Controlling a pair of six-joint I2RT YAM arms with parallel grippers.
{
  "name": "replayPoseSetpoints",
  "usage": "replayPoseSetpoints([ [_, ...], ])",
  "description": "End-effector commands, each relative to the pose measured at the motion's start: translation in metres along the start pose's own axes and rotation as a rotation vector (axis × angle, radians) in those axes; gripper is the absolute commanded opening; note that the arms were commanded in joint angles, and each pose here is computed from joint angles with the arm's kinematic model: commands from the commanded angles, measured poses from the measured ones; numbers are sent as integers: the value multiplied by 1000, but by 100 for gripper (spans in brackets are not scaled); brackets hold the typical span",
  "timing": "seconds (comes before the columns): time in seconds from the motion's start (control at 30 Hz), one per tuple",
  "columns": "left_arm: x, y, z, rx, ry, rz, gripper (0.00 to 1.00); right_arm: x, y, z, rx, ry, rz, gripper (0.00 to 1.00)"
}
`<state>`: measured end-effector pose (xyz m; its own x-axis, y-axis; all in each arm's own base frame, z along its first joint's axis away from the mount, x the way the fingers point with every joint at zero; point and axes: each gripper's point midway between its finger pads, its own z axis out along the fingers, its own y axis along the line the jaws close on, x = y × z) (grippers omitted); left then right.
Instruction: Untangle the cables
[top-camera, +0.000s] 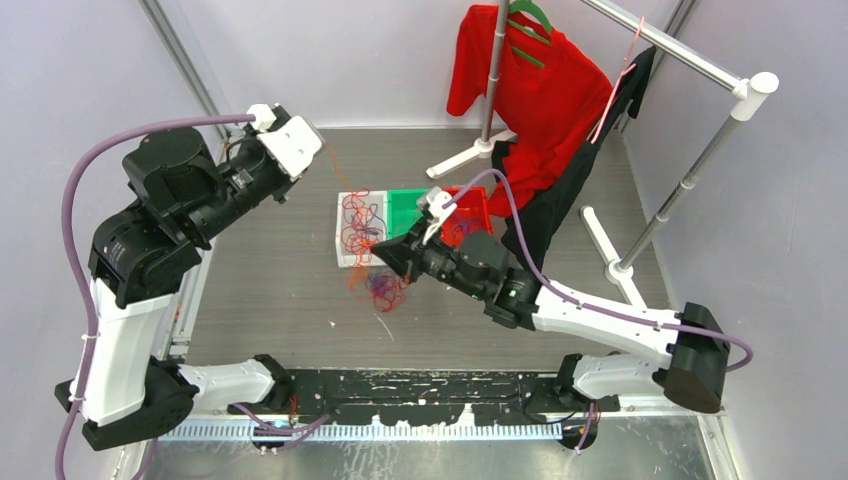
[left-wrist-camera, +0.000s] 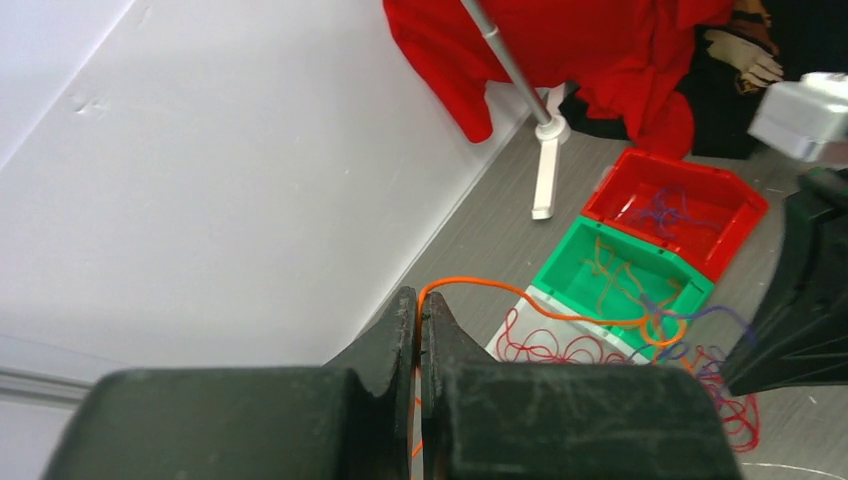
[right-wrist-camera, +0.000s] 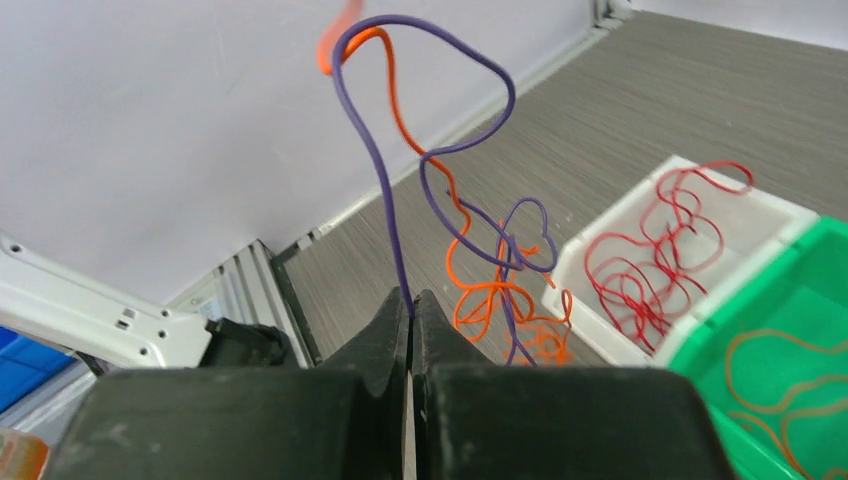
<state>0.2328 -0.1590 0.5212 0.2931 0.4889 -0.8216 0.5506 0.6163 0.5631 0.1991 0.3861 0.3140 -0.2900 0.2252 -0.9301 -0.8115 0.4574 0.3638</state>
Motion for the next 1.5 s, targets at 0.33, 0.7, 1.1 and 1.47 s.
replayPoseSetpoints([
  [0.33,-81,89,-53,-396,-305,32,0,76,-97,-68,326,146,49,1],
  [0.7,-168,145,-107,-604,-599,105,0,146,-148,-112,557,355,1,1],
  [1.1,-251,198,-211,-1009,-1004,214,0,175,-173,-141,725,432,21,1],
  [1.47,-278,191,-273,-1173,-1222,369,0,189,-194,-178,920,465,51,1],
])
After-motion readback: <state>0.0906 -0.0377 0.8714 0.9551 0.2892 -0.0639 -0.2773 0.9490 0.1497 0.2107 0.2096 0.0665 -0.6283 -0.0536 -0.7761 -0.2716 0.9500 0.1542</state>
